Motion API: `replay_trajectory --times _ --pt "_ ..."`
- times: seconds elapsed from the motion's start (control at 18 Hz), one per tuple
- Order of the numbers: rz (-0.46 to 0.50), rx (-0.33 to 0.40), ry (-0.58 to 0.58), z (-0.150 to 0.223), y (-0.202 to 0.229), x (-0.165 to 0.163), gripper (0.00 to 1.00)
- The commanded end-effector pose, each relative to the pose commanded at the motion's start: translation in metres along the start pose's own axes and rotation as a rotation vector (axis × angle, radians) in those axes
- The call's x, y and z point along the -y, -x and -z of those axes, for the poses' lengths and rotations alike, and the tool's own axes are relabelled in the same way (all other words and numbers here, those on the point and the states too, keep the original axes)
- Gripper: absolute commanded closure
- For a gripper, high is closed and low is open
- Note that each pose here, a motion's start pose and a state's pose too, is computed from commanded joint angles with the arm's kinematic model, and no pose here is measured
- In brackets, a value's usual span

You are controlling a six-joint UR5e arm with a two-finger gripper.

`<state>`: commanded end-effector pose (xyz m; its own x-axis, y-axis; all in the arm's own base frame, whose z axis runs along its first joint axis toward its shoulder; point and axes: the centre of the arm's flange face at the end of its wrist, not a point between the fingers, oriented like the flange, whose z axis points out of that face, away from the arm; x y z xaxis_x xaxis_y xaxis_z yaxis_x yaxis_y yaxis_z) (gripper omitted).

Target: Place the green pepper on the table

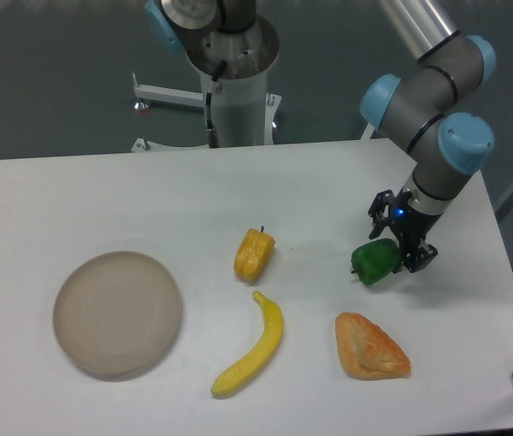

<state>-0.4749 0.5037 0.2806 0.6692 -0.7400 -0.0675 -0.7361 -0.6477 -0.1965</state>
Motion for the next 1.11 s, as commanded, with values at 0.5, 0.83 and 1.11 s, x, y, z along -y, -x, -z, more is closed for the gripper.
replay_trajectory --times 0.5,0.83,1.11 --pt "-0.016 0.066 0.134 0.045 0.021 -0.006 0.0" --pt "0.002 0.09 0.234 0.059 0.039 0.001 0.0" --pt "0.021 0.11 0.3 0.062 0.056 0.017 0.0"
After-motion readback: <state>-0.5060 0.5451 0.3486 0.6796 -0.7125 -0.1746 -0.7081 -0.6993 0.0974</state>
